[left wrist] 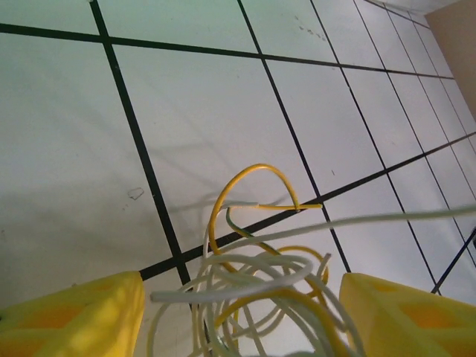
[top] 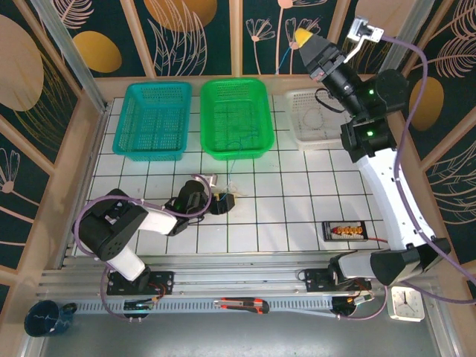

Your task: Untangle the cables

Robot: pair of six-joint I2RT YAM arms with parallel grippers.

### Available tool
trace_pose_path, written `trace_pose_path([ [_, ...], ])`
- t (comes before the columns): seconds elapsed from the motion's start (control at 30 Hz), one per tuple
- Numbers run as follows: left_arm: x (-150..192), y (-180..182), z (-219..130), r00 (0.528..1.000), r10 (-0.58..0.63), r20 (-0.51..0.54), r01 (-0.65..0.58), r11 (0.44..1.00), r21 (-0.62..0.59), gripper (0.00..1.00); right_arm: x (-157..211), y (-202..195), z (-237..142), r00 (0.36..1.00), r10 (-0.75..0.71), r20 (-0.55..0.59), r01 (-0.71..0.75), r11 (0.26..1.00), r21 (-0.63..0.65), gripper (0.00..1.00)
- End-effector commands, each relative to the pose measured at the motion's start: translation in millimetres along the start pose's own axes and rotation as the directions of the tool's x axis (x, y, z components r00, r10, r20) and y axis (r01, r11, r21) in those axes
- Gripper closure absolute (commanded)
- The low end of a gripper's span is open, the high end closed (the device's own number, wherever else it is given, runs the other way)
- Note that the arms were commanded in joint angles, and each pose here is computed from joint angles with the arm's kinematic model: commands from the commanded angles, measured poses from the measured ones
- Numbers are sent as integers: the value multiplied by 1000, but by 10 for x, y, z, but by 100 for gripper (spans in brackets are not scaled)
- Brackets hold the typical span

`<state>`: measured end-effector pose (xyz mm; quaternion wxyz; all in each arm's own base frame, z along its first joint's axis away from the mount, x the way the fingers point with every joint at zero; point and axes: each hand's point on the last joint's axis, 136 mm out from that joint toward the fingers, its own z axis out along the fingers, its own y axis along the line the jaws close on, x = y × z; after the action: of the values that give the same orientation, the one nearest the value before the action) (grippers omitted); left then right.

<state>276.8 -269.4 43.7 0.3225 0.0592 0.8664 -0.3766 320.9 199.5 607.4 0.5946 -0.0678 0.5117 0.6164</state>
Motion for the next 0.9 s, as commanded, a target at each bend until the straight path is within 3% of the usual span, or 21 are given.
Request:
trace_pose_path([
  [0.0, -98, -196, -81, 999, 31, 26, -33, 997, 66, 21, 351, -20, 1, 996, 31, -79, -34, 999, -38, 100],
  [0.27, -346, -665, -374, 992, 96, 85, -112, 971, 210, 2, 788, -72, 23, 985, 38, -169, -41, 999, -15, 100],
  [0.47, -375, -760, -515, 988, 117, 96, -136, 964, 229, 1, 875, -23, 59, 981, 35, -191, -40, 999, -22, 100],
  [0.73, -361, -598, -641, 988, 66, 140, -89, 982, 167, 1, 854, 45, 46, 982, 17, -186, -21, 999, -24, 100],
  [0.87, -183, -446, -584, 996, 59, 61, -65, 991, 116, 1, 809, 49, 40, 985, -6, -171, 4, 1000, -13, 100],
])
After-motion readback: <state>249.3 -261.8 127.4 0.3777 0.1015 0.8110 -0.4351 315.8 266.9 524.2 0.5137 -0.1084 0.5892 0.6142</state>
